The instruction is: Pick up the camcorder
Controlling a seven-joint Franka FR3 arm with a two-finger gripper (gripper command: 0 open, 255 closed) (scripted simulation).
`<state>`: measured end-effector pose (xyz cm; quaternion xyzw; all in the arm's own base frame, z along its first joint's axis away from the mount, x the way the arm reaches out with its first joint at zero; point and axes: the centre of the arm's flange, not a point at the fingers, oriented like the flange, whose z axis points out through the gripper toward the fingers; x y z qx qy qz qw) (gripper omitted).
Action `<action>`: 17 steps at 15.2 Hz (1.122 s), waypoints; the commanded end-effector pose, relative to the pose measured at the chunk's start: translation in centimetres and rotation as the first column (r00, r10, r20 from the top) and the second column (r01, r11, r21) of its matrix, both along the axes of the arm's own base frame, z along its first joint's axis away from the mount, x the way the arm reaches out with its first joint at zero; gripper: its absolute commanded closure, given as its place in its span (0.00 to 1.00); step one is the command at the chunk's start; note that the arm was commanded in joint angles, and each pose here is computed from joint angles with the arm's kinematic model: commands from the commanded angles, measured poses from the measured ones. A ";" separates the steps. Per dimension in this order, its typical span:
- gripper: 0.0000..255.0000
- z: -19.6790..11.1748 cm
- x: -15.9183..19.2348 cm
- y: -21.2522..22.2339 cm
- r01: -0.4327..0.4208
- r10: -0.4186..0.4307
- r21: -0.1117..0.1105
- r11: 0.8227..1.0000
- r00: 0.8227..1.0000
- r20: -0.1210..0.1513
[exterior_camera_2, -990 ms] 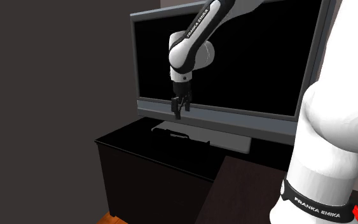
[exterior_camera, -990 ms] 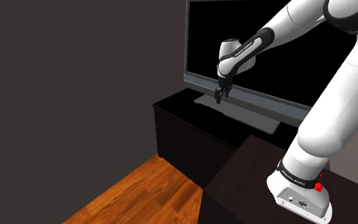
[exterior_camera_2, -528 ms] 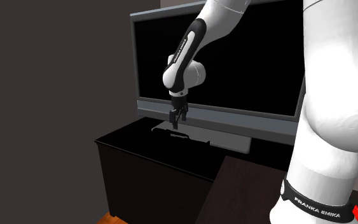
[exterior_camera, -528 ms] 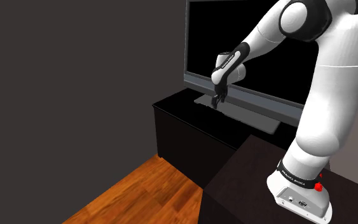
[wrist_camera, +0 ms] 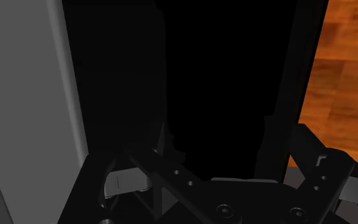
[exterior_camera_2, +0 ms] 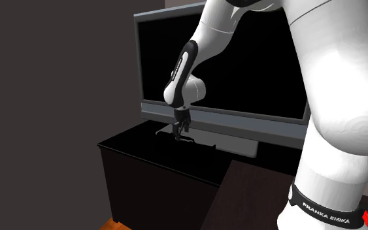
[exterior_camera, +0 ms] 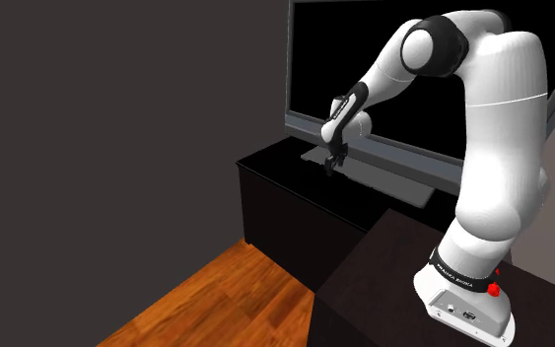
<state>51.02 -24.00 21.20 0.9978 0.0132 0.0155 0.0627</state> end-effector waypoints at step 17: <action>1.00 -0.3 0.0 -0.2 0.000 0.000 0.000 1.000 1.000 0.001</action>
